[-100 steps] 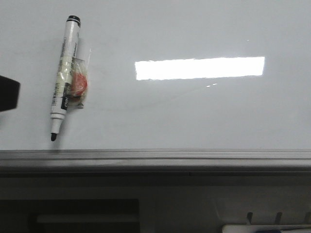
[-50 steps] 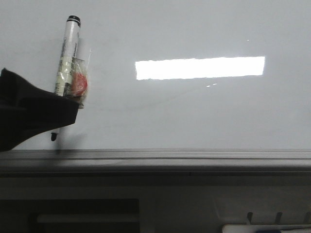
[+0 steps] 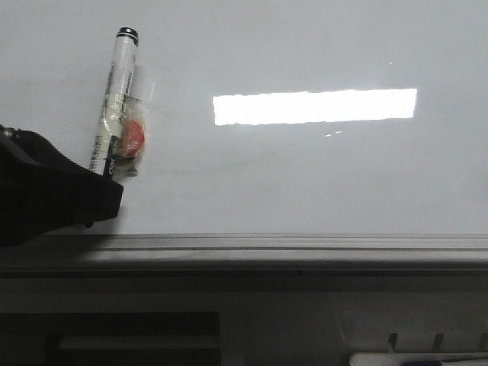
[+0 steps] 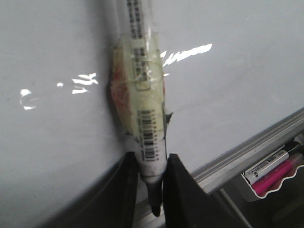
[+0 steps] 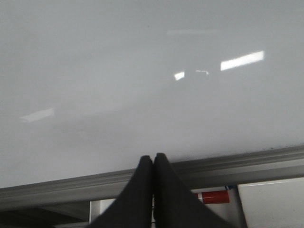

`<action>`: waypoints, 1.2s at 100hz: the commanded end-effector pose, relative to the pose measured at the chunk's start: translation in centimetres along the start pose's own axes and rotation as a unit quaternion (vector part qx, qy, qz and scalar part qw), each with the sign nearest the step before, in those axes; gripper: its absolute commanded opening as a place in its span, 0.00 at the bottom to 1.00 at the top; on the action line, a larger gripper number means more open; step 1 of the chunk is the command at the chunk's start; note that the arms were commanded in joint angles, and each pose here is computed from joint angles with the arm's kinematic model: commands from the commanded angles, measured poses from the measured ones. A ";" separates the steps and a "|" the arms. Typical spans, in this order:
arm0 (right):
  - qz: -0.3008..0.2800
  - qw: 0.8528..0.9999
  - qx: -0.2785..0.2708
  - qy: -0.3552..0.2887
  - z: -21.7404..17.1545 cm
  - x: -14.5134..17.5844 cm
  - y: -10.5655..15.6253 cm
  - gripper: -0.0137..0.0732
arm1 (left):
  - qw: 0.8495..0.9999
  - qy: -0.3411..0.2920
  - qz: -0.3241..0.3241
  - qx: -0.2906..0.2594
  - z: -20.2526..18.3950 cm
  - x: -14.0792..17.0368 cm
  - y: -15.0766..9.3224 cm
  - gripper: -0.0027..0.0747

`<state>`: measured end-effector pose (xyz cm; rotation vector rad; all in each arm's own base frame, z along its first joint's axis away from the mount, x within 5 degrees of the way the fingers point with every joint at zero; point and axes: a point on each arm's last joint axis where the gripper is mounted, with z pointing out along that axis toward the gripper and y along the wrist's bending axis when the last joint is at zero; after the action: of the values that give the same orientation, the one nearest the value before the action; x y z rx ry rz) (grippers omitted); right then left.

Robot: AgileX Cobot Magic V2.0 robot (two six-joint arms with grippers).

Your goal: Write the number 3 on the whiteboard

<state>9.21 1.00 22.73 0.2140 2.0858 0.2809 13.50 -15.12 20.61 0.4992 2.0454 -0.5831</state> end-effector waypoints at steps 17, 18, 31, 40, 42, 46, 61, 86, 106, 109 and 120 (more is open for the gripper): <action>-0.091 0.992 -0.087 -0.031 -1.2 -2.5 2.6 0.09 | 0.999 -0.012 0.033 0.017 -0.1 -0.7 -0.5 0.01; -0.099 0.990 -0.094 -0.031 -1.3 -2.5 2.8 0.09 | 0.999 -0.013 0.041 0.019 -0.1 -0.7 -0.5 0.01; -0.182 0.969 -0.159 -0.057 -2.9 -4.2 4.7 0.09 | 0.993 -0.010 0.108 0.041 -0.3 -0.6 -0.9 0.01; -0.204 0.956 -0.203 -0.063 -3.8 -4.9 5.9 0.16 | 0.985 -0.019 0.160 0.057 -0.4 -0.7 -1.3 0.01; -0.208 0.953 -0.213 -0.063 -4.0 -5.1 6.2 0.18 | 0.982 -0.023 0.176 0.063 -0.5 -0.7 -1.5 0.01; -0.217 0.947 -0.229 -0.056 -4.2 -5.3 6.7 0.25 | 0.974 -0.029 0.213 0.075 -0.6 -0.7 -1.8 0.01; -0.259 0.927 -0.270 -0.027 -3.9 -5.7 8.4 0.53 | 0.939 -0.058 0.321 0.107 -0.9 -0.9 -2.7 0.01; -0.317 0.889 -0.330 0.020 -2.7 -5.9 12.3 0.63 | 0.875 -0.111 0.449 0.145 -1.3 -1.1 -3.7 0.01; -0.350 0.862 -0.366 0.034 -2.4 -6.1 15.0 0.63 | 0.863 -0.123 0.465 0.152 -1.4 -1.1 -3.9 0.01; -0.354 0.859 -0.368 0.038 -2.2 -6.0 15.3 0.63 | 0.860 -0.126 0.470 0.154 -1.4 -1.1 -4.0 0.01; -0.363 0.851 -0.376 0.046 -1.8 -6.0 16.4 0.62 | 0.856 -0.131 0.476 0.157 -1.4 -1.2 -4.1 0.01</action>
<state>10.70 14.05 31.48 -1.0854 1.9216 0.5931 11.02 -17.18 21.44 1.4937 1.3050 -0.2827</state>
